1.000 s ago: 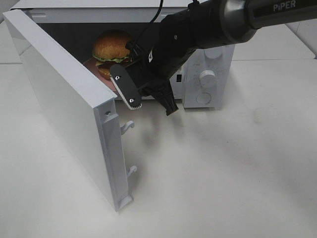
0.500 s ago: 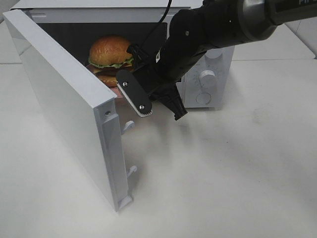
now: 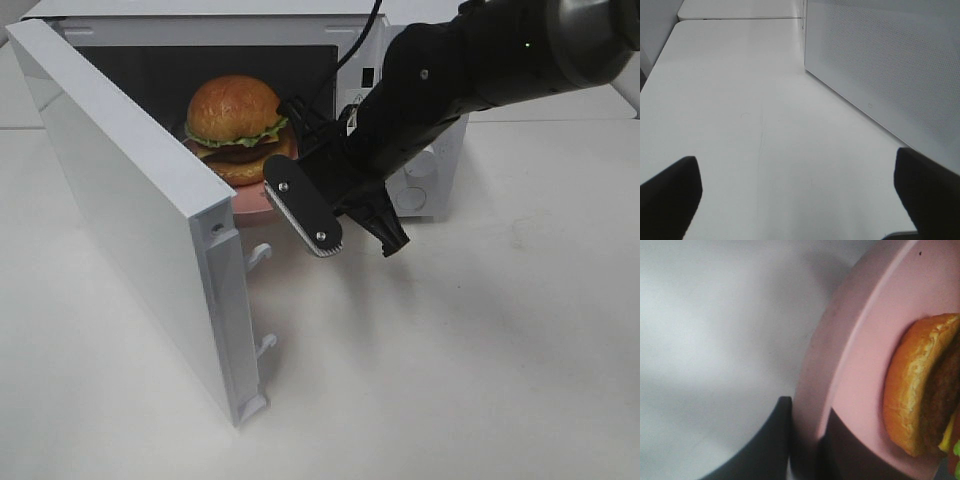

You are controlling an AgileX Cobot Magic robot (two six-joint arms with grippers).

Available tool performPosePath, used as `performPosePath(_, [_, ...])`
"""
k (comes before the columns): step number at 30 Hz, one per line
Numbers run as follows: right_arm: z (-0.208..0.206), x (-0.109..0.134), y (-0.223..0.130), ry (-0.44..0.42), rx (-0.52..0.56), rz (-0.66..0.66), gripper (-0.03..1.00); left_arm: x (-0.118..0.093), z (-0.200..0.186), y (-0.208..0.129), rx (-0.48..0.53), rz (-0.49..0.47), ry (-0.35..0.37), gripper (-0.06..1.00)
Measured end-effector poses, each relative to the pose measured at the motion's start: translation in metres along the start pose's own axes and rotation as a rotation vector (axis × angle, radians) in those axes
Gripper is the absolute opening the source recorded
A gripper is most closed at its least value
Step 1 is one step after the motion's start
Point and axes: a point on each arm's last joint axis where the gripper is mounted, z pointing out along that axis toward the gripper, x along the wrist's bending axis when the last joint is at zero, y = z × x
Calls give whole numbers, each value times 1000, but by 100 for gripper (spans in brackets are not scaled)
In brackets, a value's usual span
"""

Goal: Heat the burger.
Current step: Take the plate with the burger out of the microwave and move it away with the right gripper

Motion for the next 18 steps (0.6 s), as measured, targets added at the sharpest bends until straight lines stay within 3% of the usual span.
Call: performPosePath(18, [-37, 43, 6, -20, 11, -10, 11, 0, 0, 0, 0, 0, 0, 98])
